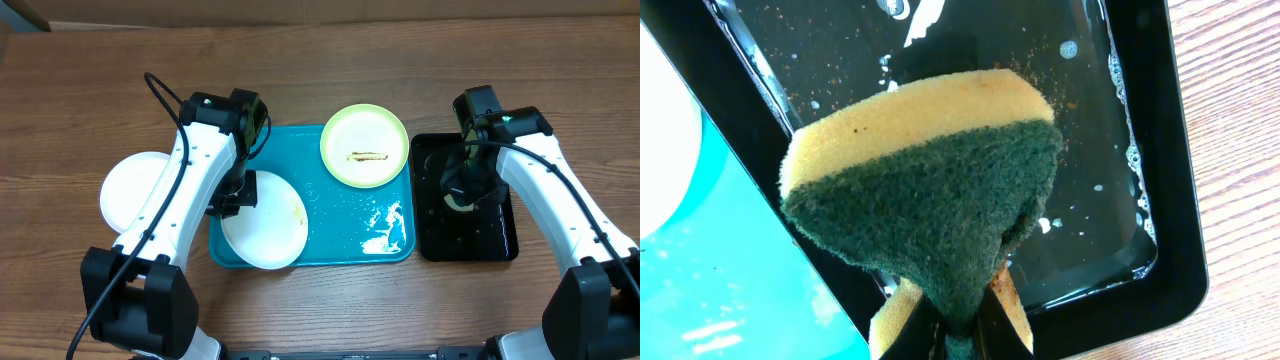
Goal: Clean dirty plates on tray and stack at the side
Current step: 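Tilt and lift the white plate off the tray with the left gripper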
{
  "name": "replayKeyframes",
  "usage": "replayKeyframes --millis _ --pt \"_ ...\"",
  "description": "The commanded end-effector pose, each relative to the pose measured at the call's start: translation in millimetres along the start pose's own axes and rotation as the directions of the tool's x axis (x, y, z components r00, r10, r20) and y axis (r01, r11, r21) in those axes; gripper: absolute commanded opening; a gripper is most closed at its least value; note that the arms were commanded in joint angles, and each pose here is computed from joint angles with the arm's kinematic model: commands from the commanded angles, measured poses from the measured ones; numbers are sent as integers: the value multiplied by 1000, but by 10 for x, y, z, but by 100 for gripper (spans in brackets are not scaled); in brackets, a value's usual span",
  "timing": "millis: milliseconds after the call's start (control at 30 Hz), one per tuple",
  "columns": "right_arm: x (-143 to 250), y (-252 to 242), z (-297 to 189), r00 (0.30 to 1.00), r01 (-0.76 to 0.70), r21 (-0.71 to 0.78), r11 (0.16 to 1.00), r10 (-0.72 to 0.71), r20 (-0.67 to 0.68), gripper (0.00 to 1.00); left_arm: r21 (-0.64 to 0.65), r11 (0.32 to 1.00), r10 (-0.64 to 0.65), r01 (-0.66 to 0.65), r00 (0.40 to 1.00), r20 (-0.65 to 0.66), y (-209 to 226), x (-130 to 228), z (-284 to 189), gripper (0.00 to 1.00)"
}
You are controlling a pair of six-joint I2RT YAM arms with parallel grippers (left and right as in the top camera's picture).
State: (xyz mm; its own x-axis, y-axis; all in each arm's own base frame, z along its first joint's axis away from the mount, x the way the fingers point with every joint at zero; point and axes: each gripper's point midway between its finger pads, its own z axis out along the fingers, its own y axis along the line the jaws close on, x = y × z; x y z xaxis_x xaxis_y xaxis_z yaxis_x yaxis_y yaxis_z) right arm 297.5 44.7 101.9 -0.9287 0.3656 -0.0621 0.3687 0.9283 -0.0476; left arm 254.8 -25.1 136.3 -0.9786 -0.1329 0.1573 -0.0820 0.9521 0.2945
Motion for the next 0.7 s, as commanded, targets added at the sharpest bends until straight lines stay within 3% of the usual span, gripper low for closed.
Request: replayKeyframes --millis 0,233,500,667 --pt "-30 -5 -71 1000 4 -6 1000 -3 29 4 -30 999 -23 24 1000 18 62 -58 -29 4" --pt "-30 -5 -71 1000 4 -6 1000 -3 29 4 -52 994 -91 97 990 104 97 -247 -41 4" --pt "-30 -5 -71 1000 4 -6 1000 -3 29 4 -106 992 -62 62 998 4 203 9 -39 4" --pt "-29 -6 -71 1000 4 -6 1000 -3 29 4 -68 993 -88 94 992 90 124 -205 -40 4"
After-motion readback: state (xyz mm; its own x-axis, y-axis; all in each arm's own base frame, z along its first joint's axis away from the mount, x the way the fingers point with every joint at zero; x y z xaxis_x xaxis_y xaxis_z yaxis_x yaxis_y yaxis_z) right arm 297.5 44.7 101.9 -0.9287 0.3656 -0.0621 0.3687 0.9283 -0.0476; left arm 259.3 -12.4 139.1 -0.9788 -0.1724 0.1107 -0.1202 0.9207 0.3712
